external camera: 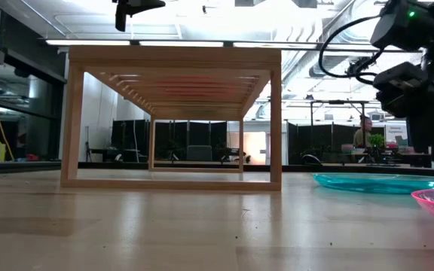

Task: Place and stack plates onto a shelf
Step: Stack the blue plate on top of the blue plate on the shelf

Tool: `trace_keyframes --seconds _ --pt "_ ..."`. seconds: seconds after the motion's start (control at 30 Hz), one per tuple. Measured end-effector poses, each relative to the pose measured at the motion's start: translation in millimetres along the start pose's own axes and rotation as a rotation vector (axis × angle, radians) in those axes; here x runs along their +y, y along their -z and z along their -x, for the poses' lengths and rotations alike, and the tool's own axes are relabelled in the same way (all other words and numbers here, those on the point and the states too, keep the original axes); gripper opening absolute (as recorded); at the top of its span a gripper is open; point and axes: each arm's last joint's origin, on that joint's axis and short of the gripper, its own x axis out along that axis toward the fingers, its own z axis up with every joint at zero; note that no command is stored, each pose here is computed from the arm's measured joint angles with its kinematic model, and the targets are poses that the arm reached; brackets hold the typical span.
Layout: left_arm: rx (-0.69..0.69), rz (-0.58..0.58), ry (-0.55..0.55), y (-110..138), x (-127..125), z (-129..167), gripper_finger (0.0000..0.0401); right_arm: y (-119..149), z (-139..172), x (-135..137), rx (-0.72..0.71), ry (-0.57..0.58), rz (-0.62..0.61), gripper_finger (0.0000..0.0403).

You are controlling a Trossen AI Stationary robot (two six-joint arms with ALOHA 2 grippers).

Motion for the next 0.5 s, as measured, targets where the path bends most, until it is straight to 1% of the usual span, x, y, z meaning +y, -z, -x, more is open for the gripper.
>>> trace_keyframes --seconds 0.1,0.17,0.3,0.43,0.5 --pt "0.0 0.0 0.0 0.0 0.0 0.1 0.014 -2.3 -6.3 3.0 -0.025 0.025 0.005 0.0157" --pt "0.0 0.0 0.0 0.0 0.0 0.0 0.014 -3.9 -10.3 5.8 -0.043 0.029 0.011 0.0166" --pt "0.0 0.0 -0.001 0.0 0.0 0.0 0.014 -5.6 -18.9 12.6 -0.022 0.016 0.034 0.0169" --pt "-0.001 0.0 -0.002 0.0 0.1 0.0 0.014 -6.7 -28.5 11.8 -0.007 0.082 0.031 0.0169" --pt "-0.001 0.0 -0.002 0.0 0.1 0.0 0.014 -7.6 -32.4 12.7 -0.009 0.096 0.03 0.0169"
